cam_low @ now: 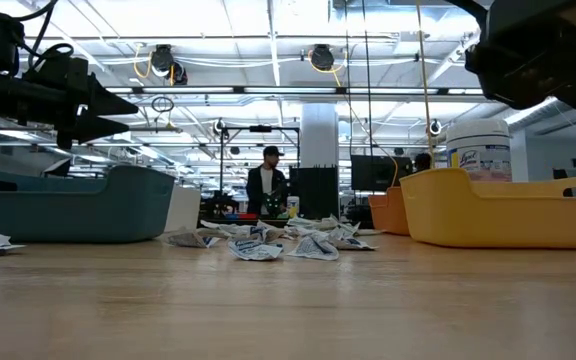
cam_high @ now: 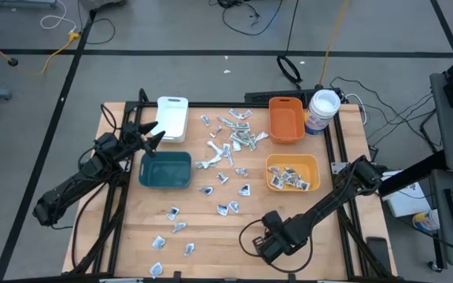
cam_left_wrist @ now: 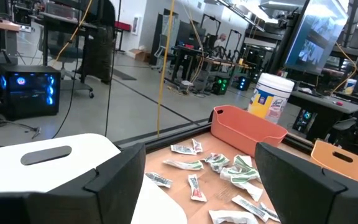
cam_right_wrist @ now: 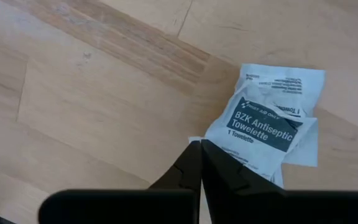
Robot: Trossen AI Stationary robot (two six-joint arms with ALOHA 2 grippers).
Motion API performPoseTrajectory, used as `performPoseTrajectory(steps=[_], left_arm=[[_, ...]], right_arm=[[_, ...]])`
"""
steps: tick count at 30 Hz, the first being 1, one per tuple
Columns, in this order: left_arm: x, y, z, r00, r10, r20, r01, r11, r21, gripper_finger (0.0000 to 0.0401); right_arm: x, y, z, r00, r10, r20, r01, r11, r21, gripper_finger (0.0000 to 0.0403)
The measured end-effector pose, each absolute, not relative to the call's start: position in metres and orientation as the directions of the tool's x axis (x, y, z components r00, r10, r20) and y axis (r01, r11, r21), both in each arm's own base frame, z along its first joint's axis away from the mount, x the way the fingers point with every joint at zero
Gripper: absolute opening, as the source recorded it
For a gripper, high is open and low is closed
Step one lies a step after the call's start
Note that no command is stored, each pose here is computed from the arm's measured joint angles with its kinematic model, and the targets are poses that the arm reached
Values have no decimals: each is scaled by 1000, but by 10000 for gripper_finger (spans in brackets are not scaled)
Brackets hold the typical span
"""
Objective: Pick & Place First Aid Supplies
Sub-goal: Put the antiseptic towelette into the yellow bin
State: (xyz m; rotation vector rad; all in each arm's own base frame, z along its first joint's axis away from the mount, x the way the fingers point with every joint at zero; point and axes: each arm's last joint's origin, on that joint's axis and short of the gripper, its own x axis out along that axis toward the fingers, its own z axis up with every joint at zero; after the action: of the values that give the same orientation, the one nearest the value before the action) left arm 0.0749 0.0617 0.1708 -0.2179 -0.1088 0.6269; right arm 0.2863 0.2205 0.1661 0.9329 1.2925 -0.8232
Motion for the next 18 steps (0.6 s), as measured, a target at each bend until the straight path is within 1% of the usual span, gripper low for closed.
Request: performPoseTrajectory(steps=[4, 8, 15, 18], left_arm=[[75, 62, 171, 805, 592, 35, -569, 788, -235, 305], [75, 62, 171, 805, 592, 35, -569, 788, -235, 305], [75, 62, 171, 805, 592, 35, -569, 788, -235, 305], [75, 62, 171, 805, 592, 34, -570, 788, -235, 305]], right_arm=[[285, 220, 175, 100, -20, -995, 899, 431, 82, 1], [283, 219, 189, 102, -24, -994, 889, 450, 81, 1], [281, 220, 200, 142, -23, -990, 880, 461, 116, 0], [283, 221, 201, 166, -11, -986, 859, 493, 139, 1]])
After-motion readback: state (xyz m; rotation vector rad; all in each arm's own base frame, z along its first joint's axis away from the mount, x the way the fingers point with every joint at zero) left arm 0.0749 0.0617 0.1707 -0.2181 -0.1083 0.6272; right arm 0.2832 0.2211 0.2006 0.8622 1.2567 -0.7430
